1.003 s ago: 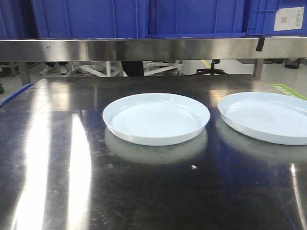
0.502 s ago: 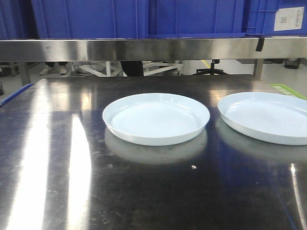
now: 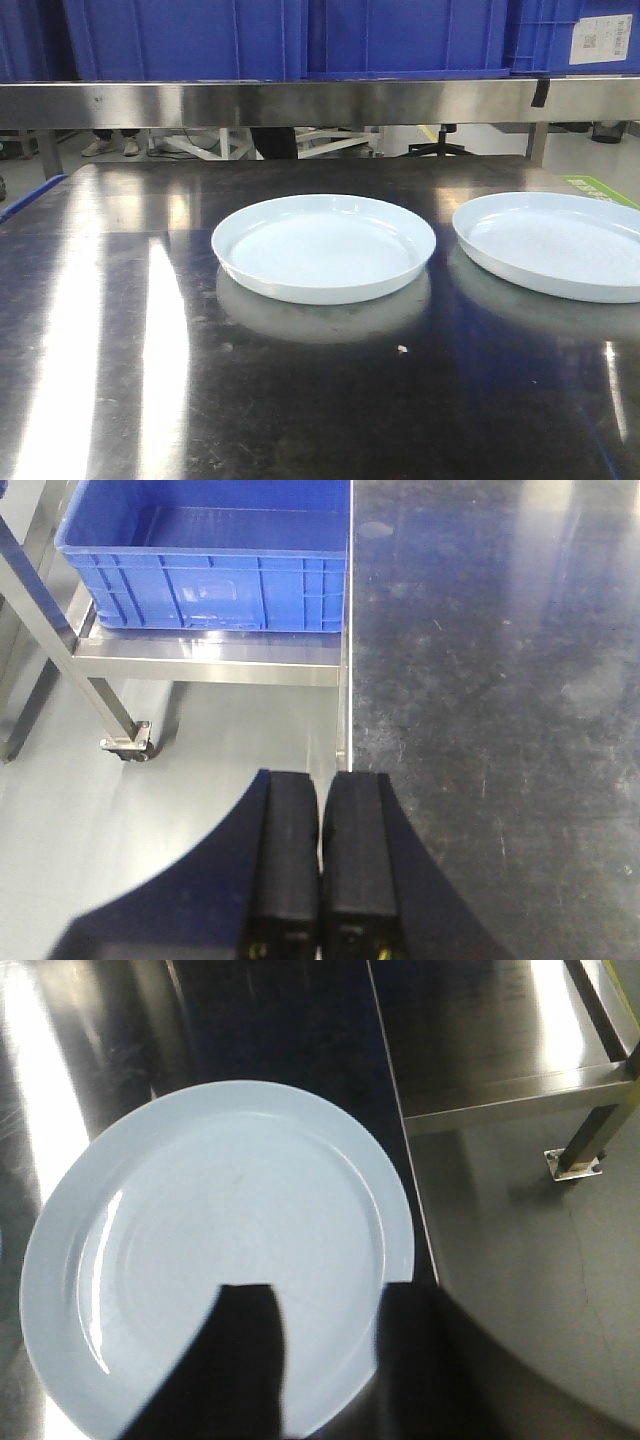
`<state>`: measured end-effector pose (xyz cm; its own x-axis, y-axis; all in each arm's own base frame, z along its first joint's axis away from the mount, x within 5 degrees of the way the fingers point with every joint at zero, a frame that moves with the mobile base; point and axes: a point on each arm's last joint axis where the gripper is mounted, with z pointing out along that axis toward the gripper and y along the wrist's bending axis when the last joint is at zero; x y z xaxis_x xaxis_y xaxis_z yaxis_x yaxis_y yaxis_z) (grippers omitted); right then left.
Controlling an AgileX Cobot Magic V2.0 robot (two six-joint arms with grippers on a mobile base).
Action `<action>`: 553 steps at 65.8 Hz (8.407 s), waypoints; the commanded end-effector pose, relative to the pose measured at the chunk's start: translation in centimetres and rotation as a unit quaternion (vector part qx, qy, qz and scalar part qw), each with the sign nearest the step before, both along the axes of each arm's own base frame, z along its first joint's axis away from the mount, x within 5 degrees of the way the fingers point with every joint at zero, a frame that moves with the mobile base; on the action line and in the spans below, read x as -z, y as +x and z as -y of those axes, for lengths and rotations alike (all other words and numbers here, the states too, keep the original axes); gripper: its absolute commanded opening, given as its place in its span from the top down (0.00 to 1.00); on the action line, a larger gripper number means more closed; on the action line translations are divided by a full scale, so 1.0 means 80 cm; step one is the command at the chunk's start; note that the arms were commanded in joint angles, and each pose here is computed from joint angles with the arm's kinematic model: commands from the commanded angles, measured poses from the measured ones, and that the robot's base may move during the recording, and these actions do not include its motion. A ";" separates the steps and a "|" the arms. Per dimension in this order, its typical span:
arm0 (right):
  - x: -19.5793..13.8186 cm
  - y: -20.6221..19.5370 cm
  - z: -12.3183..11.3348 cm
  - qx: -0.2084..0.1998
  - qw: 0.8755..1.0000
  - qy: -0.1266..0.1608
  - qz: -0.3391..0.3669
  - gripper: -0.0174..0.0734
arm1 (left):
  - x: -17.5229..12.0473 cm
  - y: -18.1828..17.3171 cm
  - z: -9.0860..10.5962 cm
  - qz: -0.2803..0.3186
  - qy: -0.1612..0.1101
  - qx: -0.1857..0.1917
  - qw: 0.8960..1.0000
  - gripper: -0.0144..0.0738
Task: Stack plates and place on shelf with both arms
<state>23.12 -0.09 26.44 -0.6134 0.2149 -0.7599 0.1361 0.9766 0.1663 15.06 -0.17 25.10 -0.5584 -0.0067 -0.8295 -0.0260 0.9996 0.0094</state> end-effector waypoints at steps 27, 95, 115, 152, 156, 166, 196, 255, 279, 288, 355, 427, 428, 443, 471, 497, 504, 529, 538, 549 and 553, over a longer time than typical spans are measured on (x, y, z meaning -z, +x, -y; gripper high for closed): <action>-0.025 0.006 0.002 0.003 0.998 -0.001 0.055 0.40 | -0.020 0.006 0.002 0.055 -0.006 0.007 0.998 0.74; 0.007 0.068 0.031 0.037 0.999 -0.009 0.010 0.19 | -0.020 0.006 0.002 0.055 -0.006 0.007 0.998 0.74; 0.018 0.105 0.051 0.058 0.998 -0.007 -0.015 0.29 | -0.020 0.006 0.002 0.055 -0.006 0.007 0.998 0.74; 0.043 0.114 0.051 0.057 0.997 -0.005 -0.045 0.32 | -0.020 0.006 0.002 0.055 -0.006 0.007 0.998 0.74; 0.047 0.115 0.052 0.057 0.997 -0.005 -0.050 0.32 | -0.020 0.006 0.002 0.055 -0.006 0.007 0.998 0.74; 0.055 0.118 0.052 0.057 0.997 -0.004 -0.060 0.32 | -0.020 0.006 0.002 0.055 -0.006 0.007 0.998 0.74; 0.048 0.127 0.053 0.057 0.998 -0.006 -0.036 0.74 | -0.020 0.006 0.002 0.055 -0.006 0.007 0.998 0.74; -0.057 0.138 -0.172 -0.195 0.979 0.002 0.058 0.76 | -0.020 0.006 0.002 0.055 -0.006 0.007 0.998 0.74; -0.024 0.144 -0.191 -0.212 0.977 -0.008 0.016 0.56 | -0.020 0.006 0.002 0.055 -0.006 0.007 0.998 0.74; -0.022 0.143 -0.190 -0.215 0.976 -0.018 0.005 0.30 | -0.020 0.006 0.002 0.055 -0.006 0.007 0.998 0.74; 0.009 0.157 -0.193 -0.227 0.972 -0.052 -0.010 0.75 | -0.020 0.006 0.002 0.055 -0.006 0.007 0.998 0.74; -0.063 -0.120 0.013 0.009 0.970 -0.086 0.225 0.75 | -0.020 0.006 0.002 0.055 -0.006 0.007 0.998 0.74; -0.060 -0.123 0.013 0.009 0.970 -0.086 0.226 0.75 | -0.020 0.006 0.002 0.055 -0.006 0.007 0.998 0.74; -0.033 -0.151 0.011 0.010 0.965 -0.088 0.246 0.75 | -0.020 0.006 0.002 0.055 -0.006 0.007 0.998 0.74; -0.033 -0.152 0.011 0.010 0.965 -0.088 0.247 0.75 | -0.020 0.006 0.002 0.055 -0.006 0.007 0.998 0.74; -0.032 -0.153 0.011 0.011 0.966 -0.088 0.242 0.75 | -0.020 0.006 0.002 0.055 -0.006 0.007 0.998 0.74; -0.032 -0.153 0.011 0.011 0.966 -0.088 0.242 0.75 | -0.020 0.006 0.002 0.055 -0.006 0.007 0.998 0.74; -0.032 -0.153 0.011 0.011 0.966 -0.088 0.242 0.75 | -0.020 0.006 0.002 0.055 -0.006 0.007 0.998 0.74; -0.032 -0.153 0.011 0.011 0.966 -0.088 0.242 0.75 | -0.020 0.006 0.002 0.055 -0.006 0.007 0.998 0.74; -0.032 -0.153 0.011 0.011 0.966 -0.088 0.242 0.75 | -0.020 0.006 0.002 0.056 -0.006 0.008 0.998 0.74; -0.032 -0.153 0.011 0.011 0.966 -0.088 0.242 0.75 | -0.019 0.008 0.002 0.052 -0.006 0.007 0.999 0.74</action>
<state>10.68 -1.05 27.01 -0.2995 0.0845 -0.9503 0.1213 0.9914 0.0499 15.11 -0.19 25.16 -0.5517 -0.0065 -0.8340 -0.0242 0.9997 0.0082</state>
